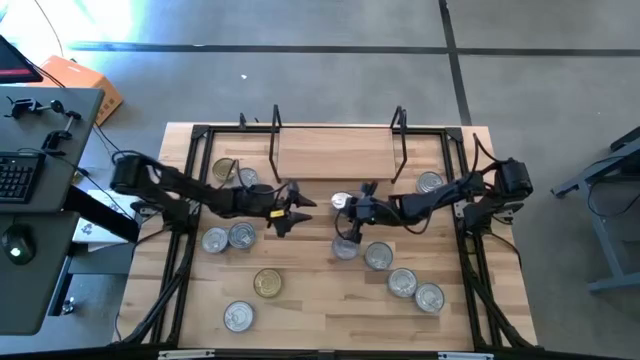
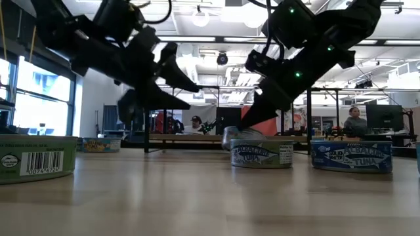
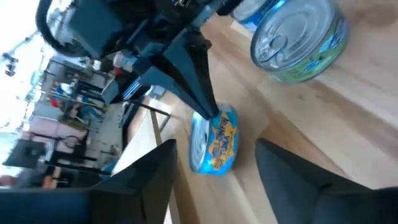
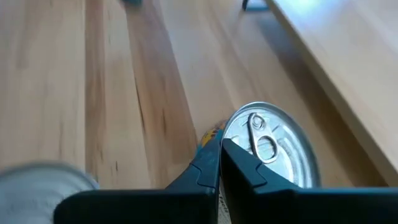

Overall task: Stack canned seafood by type on shelf
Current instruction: Put the yellow and blue tuna can on the shelf

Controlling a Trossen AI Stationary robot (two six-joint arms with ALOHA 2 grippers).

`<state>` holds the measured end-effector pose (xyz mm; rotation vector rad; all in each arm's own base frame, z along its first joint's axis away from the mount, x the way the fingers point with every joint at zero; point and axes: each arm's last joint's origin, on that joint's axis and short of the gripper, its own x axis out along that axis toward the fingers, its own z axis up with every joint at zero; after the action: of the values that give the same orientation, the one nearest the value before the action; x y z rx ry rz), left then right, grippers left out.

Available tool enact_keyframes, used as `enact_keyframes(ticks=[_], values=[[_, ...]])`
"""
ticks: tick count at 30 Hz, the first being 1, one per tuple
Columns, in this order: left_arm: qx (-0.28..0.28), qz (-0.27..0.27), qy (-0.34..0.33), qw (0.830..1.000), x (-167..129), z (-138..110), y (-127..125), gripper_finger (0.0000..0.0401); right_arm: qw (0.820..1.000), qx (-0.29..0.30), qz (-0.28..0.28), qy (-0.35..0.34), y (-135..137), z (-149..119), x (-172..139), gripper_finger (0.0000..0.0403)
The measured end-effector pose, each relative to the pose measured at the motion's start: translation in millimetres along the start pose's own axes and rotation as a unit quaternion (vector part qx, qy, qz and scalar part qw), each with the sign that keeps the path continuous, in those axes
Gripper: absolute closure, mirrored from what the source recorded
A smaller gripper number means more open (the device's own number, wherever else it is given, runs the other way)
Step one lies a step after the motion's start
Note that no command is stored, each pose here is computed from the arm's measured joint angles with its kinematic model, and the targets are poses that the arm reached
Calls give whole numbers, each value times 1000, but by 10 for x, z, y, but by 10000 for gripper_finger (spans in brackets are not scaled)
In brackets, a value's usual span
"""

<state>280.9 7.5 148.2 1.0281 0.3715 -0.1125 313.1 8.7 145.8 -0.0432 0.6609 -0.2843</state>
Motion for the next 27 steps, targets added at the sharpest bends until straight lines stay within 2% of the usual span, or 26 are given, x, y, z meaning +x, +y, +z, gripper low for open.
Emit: enact_keyframes(ticks=[6,12,21,24,27], values=[[19,2,10,1000,137,-62,-110,161,998,31,26,-53,-62,123,16,403],[17,37,47,998,307,-109,-124,160,995,43,49,-78,-74,180,15,403],[15,40,75,996,544,-166,-167,160,993,41,79,-82,-55,195,9,403],[1,39,95,995,546,-187,-185,170,993,37,82,-79,-43,188,7,403],[-12,40,125,991,541,-216,-205,200,993,9,84,-77,-11,177,-2,403]])
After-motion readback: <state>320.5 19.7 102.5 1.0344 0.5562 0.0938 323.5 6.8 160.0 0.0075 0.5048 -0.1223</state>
